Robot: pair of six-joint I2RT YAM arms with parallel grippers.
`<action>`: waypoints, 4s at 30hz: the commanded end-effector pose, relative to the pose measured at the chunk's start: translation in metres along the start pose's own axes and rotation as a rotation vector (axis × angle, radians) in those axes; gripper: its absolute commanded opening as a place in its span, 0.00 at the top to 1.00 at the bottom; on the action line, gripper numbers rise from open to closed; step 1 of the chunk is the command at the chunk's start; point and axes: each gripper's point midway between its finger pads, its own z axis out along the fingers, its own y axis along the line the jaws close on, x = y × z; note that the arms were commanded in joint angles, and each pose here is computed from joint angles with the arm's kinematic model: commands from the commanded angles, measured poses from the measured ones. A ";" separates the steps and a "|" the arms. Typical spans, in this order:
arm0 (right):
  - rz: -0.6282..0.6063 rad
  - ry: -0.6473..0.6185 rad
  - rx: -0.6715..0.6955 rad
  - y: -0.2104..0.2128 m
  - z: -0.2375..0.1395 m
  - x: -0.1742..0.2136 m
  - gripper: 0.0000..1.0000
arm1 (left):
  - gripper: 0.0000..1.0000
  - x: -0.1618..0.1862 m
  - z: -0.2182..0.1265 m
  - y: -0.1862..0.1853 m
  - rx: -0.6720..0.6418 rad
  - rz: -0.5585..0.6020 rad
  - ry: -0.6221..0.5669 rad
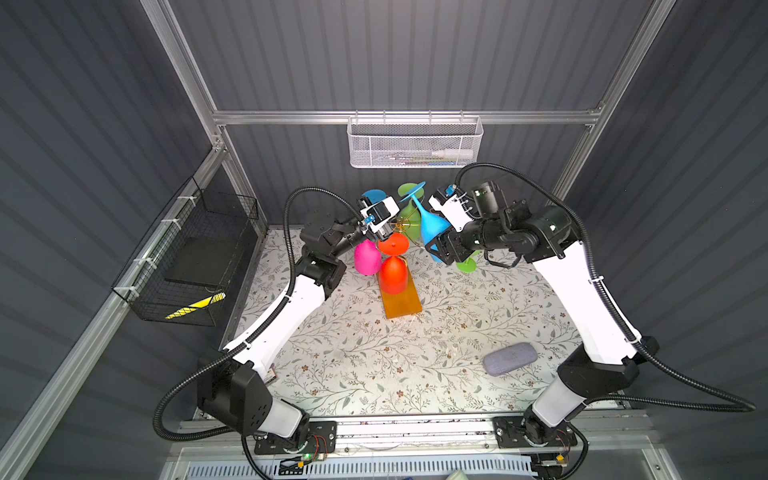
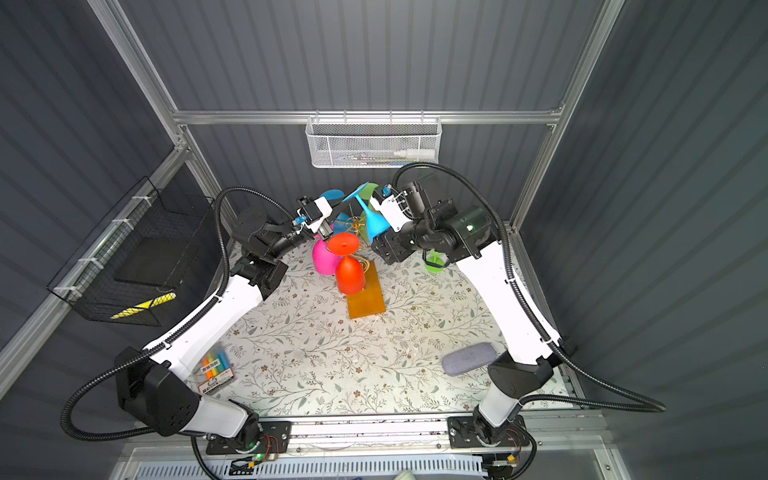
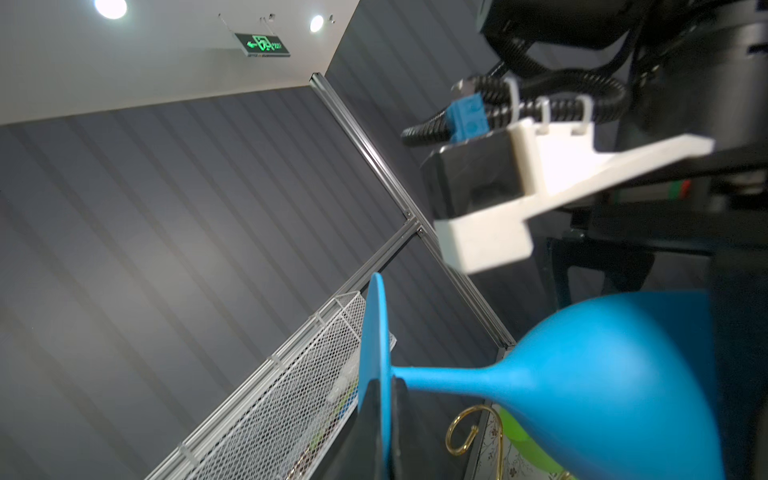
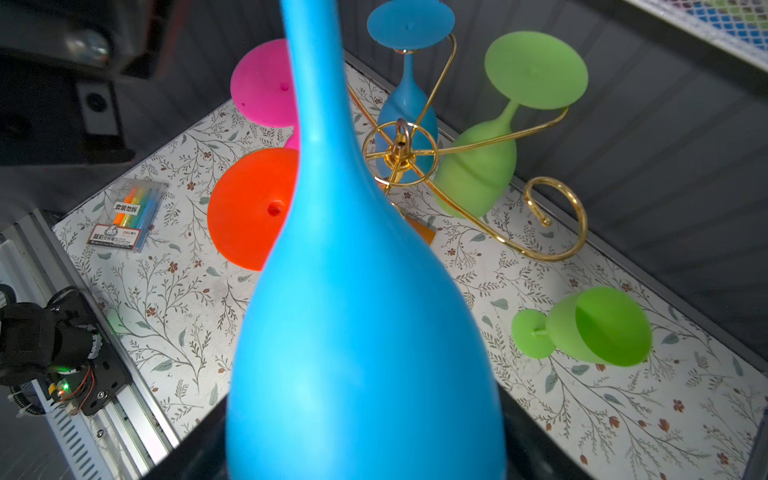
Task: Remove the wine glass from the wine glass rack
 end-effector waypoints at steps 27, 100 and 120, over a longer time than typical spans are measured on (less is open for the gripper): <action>0.195 -0.633 -0.328 0.001 -0.117 -0.028 0.02 | 1.00 -0.004 -0.054 0.038 -0.387 -0.387 0.061; 0.488 -0.645 0.106 -0.100 -0.145 0.006 1.00 | 0.10 0.008 -0.128 0.059 -0.665 -0.227 0.322; 0.635 -0.016 0.536 -0.119 -0.124 0.179 1.00 | 0.00 0.065 -0.227 0.062 -1.032 -0.119 0.508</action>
